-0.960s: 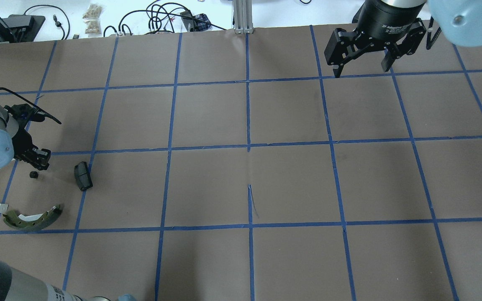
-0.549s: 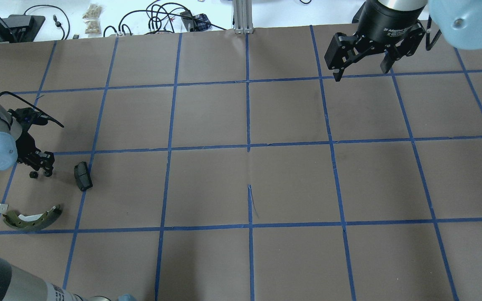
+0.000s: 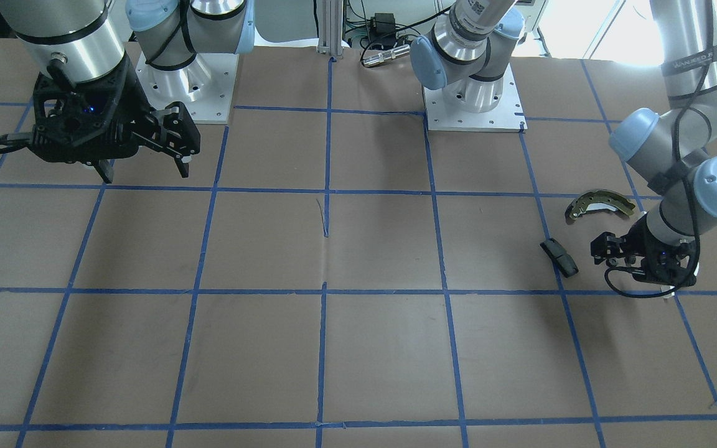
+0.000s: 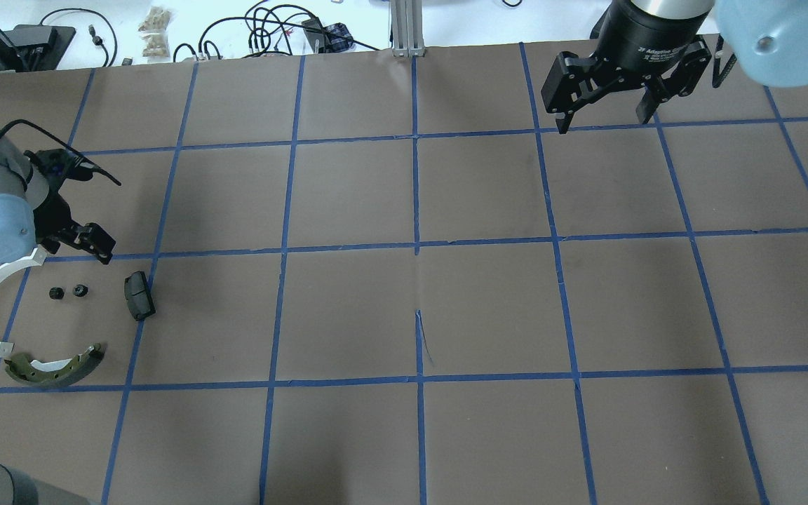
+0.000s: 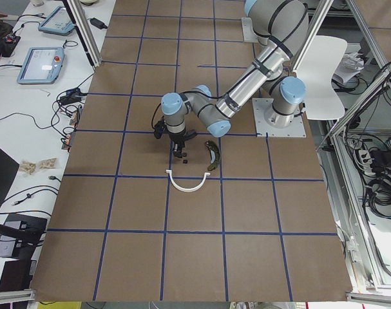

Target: Place bearing gear from tray to pile

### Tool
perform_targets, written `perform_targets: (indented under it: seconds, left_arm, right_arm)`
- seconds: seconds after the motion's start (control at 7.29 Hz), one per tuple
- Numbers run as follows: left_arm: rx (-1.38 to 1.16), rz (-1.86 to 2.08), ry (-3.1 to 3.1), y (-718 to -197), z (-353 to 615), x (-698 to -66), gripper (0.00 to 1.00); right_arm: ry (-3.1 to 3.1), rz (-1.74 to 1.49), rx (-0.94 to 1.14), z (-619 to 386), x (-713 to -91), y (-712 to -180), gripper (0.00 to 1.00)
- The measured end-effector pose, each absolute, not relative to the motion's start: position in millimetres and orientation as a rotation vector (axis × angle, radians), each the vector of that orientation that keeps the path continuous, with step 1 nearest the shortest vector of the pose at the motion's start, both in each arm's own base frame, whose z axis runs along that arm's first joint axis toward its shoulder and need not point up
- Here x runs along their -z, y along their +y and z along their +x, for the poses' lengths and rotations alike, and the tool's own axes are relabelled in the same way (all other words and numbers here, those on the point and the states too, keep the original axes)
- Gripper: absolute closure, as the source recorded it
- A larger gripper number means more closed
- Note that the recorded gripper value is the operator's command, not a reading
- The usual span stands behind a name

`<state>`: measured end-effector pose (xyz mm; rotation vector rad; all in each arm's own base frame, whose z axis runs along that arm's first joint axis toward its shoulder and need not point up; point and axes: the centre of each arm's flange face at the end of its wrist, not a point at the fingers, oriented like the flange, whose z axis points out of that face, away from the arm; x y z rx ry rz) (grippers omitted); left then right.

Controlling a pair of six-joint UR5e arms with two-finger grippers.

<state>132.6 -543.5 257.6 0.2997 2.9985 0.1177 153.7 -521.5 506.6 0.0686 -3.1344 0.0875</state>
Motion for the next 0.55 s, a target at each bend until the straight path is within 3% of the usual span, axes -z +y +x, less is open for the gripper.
perform_targets:
  seconds: [0.55]
  left_arm:
    - [-0.001,0.17,3.164,-541,-22,-397,0.0]
  right_arm:
    - [-3.134,-0.032,-0.083,154,-506,-521,0.0]
